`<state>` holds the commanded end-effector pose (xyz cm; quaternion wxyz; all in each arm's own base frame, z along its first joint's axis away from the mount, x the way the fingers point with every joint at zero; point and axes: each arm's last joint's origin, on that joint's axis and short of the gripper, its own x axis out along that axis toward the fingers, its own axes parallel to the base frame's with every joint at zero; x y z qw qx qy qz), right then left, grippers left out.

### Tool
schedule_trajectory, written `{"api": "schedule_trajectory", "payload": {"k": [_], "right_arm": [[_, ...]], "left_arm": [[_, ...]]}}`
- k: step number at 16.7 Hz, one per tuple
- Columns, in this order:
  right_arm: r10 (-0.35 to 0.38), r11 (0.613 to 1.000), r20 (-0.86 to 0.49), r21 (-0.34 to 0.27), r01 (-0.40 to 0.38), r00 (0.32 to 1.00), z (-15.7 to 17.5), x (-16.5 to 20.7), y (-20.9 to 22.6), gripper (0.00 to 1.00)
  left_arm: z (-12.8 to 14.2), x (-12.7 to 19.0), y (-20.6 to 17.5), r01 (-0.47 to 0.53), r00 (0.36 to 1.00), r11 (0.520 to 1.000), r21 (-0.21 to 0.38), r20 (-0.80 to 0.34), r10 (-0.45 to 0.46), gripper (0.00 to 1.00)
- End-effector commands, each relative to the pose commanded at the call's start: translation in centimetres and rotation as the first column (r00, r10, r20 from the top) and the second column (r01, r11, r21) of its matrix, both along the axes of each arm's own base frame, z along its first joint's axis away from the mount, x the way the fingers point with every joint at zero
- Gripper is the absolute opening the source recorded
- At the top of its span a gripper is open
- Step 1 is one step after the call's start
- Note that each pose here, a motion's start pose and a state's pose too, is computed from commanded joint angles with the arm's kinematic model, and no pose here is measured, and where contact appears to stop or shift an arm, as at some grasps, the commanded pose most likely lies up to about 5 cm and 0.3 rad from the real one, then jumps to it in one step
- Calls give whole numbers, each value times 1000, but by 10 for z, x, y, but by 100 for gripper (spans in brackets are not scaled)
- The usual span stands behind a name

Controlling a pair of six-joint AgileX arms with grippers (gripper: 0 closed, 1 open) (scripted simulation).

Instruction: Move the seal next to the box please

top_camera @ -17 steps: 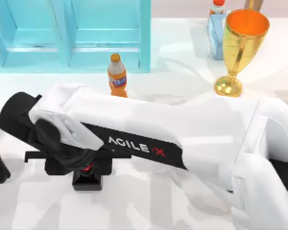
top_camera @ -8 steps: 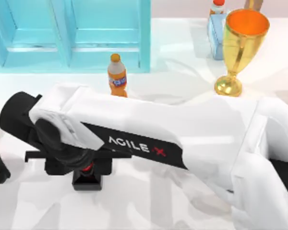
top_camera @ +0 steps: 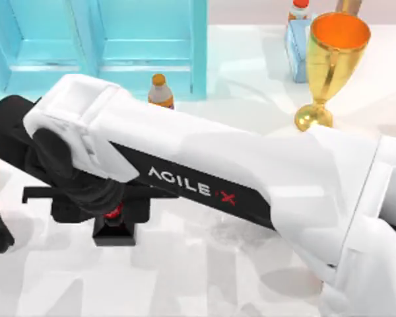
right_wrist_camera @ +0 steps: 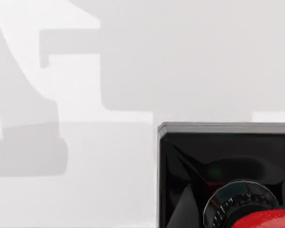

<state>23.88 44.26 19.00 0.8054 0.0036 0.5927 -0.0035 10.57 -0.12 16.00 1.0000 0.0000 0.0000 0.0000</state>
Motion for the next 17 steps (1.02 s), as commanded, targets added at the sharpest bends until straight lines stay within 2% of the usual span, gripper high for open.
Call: {"api": "schedule_trajectory", "payload": {"k": [6,9,13,17], "right_arm": [[1,1000,-1,2,-1,1000,5,-1,0,0],[1,1000,-7,-5,-1,1000,17,11,-18,0],[-6,1000,-20,-9,6,1000,62,38,-85,0],[-11,1000,-26,-7,11,1000,113,38,-195,0]], "left_arm": [[0,0,0,0,1000,1000,0,0,0,100],[0,0,0,0,1000,1000,0,0,0,100],[0,0,0,0,1000,1000,0,0,0,100],[0,0,0,0,1000,1000,0,0,0,100]]}}
